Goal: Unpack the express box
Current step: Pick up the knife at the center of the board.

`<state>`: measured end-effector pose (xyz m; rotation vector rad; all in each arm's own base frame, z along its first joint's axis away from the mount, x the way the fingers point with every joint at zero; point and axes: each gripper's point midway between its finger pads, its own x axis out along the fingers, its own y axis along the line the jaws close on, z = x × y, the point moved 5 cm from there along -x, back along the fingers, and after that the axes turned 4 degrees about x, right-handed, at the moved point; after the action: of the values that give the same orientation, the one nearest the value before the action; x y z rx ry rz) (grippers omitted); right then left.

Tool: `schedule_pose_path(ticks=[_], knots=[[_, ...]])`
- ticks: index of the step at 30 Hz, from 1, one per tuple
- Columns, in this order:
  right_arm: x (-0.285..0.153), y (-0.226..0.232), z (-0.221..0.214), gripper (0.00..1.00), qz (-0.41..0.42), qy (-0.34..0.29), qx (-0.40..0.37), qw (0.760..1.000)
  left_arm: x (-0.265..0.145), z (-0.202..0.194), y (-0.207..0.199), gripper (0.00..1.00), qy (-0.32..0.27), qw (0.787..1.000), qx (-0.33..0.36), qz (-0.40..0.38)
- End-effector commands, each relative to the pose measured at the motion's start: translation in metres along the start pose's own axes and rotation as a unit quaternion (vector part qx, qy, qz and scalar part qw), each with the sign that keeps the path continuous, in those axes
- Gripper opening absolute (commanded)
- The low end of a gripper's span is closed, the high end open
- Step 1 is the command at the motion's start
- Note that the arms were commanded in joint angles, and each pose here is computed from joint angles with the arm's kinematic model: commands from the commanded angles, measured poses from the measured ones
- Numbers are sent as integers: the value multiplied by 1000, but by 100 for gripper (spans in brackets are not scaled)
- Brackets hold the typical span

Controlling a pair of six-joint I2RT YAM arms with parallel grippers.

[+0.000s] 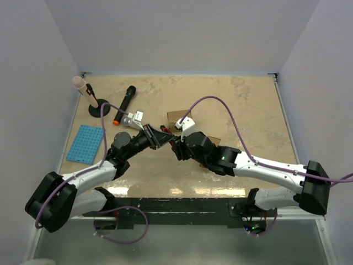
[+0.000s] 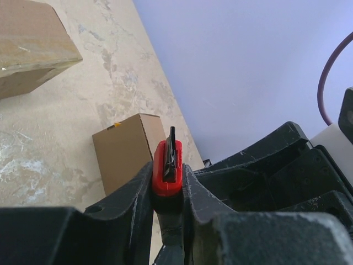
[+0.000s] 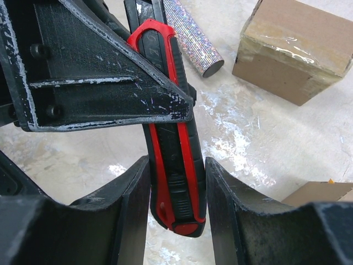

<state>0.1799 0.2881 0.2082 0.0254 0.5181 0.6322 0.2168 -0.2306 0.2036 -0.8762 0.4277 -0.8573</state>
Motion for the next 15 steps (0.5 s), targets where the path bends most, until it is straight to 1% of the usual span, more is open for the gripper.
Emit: schedule_pose_path(ticks=[1,2,3,4,5,6,7,8,11,15], knots=[[-8,9,21,0,24,-39,11,999,-1,4,-11,0,-13,999,14,-37],[-9,10,22,2,24,-39,12,999,-1,5,-11,0,-17,999,15,-38],[-8,10,23,9,23,-39,19,999,-1,5,-12,0,-20,999,16,-39],[-9,11,24,19,25,-39,23,999,-3,6,-8,0,-30,999,16,-31],[-9,13,24,36,33,-36,26,998,-5,9,-10,0,-42,998,19,-33],[-10,14,25,46,35,-38,31,998,-6,10,-11,0,-50,998,20,-33],[-12,15,28,58,35,-41,35,998,-7,13,-9,0,-64,997,20,-25],[-12,15,29,73,33,-44,40,998,-9,17,-11,0,-75,997,24,-25],[-16,18,38,85,41,-53,57,996,-10,29,-12,0,-103,993,54,-6],[-22,22,56,90,43,-67,79,994,-14,41,-14,0,-134,988,80,10]])
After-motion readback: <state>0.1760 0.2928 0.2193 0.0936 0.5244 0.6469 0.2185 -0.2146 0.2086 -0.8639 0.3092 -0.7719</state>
